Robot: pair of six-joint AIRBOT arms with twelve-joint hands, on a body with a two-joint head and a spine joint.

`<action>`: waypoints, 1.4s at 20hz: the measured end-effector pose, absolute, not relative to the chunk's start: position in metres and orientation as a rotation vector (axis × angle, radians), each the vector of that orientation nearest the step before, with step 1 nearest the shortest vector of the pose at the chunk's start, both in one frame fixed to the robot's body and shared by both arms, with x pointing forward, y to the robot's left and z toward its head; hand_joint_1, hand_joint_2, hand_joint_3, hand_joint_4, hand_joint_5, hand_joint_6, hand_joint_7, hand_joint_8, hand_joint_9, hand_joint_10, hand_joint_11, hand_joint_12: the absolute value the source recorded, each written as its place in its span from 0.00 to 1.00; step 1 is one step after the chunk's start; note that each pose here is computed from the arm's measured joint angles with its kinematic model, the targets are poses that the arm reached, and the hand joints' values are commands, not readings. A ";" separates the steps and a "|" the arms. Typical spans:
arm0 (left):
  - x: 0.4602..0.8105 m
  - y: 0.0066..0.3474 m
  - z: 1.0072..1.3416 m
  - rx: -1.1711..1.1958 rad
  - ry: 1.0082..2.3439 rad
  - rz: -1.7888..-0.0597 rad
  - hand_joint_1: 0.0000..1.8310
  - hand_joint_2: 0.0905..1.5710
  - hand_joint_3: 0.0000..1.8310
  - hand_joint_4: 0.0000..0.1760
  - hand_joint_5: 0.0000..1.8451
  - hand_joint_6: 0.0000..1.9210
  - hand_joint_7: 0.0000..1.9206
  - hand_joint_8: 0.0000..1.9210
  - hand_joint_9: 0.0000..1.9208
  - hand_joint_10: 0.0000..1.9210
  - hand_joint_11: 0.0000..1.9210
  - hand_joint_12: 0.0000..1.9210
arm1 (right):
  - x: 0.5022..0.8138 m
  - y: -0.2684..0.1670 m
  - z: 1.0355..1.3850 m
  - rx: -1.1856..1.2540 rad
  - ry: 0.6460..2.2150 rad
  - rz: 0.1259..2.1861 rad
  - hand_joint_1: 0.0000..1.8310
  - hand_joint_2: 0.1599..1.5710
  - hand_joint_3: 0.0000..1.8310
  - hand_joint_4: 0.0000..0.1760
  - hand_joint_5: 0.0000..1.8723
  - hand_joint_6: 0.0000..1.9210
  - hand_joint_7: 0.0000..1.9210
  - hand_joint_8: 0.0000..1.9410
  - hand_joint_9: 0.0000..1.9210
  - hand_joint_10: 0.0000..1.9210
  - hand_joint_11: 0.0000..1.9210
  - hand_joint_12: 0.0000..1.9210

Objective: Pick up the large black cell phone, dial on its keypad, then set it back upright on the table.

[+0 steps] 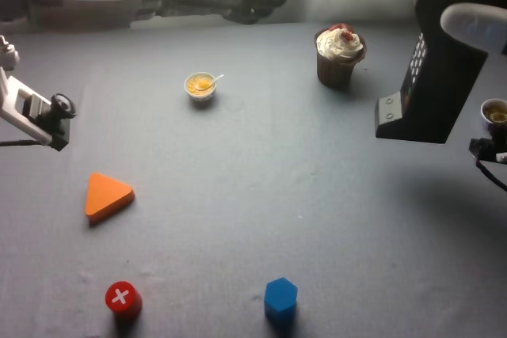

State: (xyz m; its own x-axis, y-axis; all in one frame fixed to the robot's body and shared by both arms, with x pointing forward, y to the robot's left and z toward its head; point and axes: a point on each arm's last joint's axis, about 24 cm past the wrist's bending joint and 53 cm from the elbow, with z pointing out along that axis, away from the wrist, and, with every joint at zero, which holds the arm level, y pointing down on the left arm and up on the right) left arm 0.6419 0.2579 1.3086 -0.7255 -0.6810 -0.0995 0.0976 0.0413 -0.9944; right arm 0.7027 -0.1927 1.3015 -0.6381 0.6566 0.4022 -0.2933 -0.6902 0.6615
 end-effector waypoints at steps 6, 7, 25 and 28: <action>0.634 0.248 1.299 -0.599 1.806 -1.758 0.00 0.75 0.00 0.23 0.10 0.00 0.11 0.00 0.09 0.00 0.00 0.23 | 0.703 -0.202 1.294 0.824 0.761 2.300 0.81 0.69 0.00 0.00 0.49 0.45 0.46 0.55 0.45 0.63 0.41 0.86; 0.633 0.247 1.296 -0.594 1.820 -1.751 0.00 0.75 0.00 0.23 0.10 0.00 0.12 0.00 0.09 0.00 0.00 0.23 | 0.703 -0.203 1.288 0.826 0.767 2.295 0.81 0.69 0.00 0.00 0.49 0.43 0.46 0.55 0.45 0.63 0.42 0.86; 0.638 0.246 1.294 -0.689 1.812 -1.778 0.00 0.75 0.00 0.19 0.10 0.00 0.11 0.00 0.08 0.00 0.00 0.22 | 0.698 -0.198 1.248 0.878 0.797 2.282 0.81 0.68 0.00 0.00 0.52 0.40 0.48 0.52 0.48 0.59 0.41 0.85; 0.634 0.238 1.294 -0.678 1.823 -1.793 0.00 0.75 0.00 0.21 0.10 0.00 0.11 0.00 0.08 0.00 0.00 0.23 | 0.699 -0.195 1.246 0.872 0.796 2.283 0.81 0.68 0.00 0.00 0.50 0.45 0.47 0.53 0.48 0.59 0.41 0.86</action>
State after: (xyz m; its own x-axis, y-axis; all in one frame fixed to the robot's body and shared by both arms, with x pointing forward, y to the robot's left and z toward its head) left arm 0.6341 0.2376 1.2935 -0.7560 -0.6545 -0.0015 -0.0092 0.0130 -0.9999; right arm 0.6989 -0.1954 1.2456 -0.6294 0.6738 0.3872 -0.2868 -0.6645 0.6901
